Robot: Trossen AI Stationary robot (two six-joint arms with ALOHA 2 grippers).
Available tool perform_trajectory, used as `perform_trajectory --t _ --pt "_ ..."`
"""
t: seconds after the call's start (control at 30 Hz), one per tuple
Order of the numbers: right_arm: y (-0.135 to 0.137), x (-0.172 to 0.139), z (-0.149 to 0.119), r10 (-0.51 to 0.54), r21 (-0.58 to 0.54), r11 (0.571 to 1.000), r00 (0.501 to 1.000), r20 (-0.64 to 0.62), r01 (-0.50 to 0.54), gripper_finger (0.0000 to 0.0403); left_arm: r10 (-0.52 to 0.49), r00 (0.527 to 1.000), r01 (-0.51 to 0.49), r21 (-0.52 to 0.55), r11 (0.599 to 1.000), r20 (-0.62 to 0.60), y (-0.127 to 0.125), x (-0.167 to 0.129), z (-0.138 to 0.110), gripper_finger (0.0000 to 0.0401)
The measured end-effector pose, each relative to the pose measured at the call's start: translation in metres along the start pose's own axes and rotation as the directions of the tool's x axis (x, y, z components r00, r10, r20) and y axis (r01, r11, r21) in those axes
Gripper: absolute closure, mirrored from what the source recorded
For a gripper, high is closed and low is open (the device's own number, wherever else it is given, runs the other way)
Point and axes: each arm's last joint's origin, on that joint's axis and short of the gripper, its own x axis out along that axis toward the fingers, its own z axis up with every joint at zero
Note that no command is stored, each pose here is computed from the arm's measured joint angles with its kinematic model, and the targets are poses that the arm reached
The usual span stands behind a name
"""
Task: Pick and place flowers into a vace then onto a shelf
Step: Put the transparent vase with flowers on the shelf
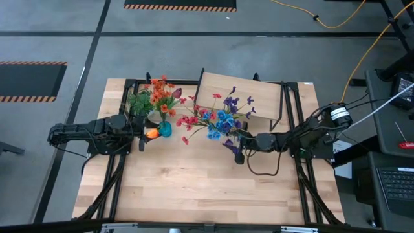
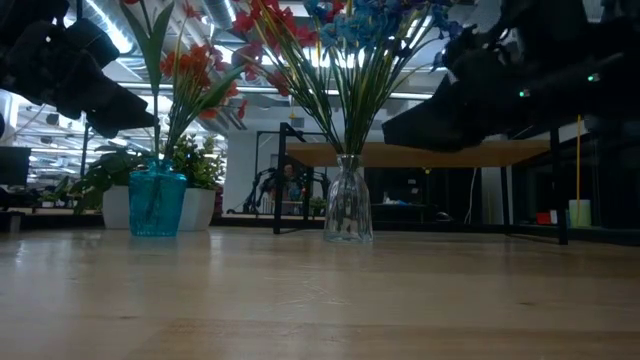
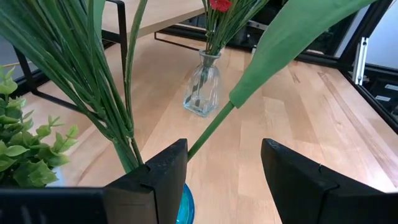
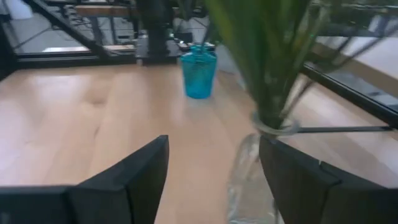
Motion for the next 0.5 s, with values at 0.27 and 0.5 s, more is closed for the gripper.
perform_trajectory --t 0.27,0.5 --pt "-0.014 0.008 -0.004 -0.058 0.055 0.997 0.998 0.004 0.058 0.0146 0.0 1.0 0.0 0.0 1.0 0.0 0.0 0.0 0.0 0.0203" --pt "-0.013 0.016 -0.016 -0.059 0.096 0.994 0.998 0.029 0.056 0.0146 0.0 1.0 0.0 0.001 1.0 -0.002 0.0 0.0 0.0 0.0203"
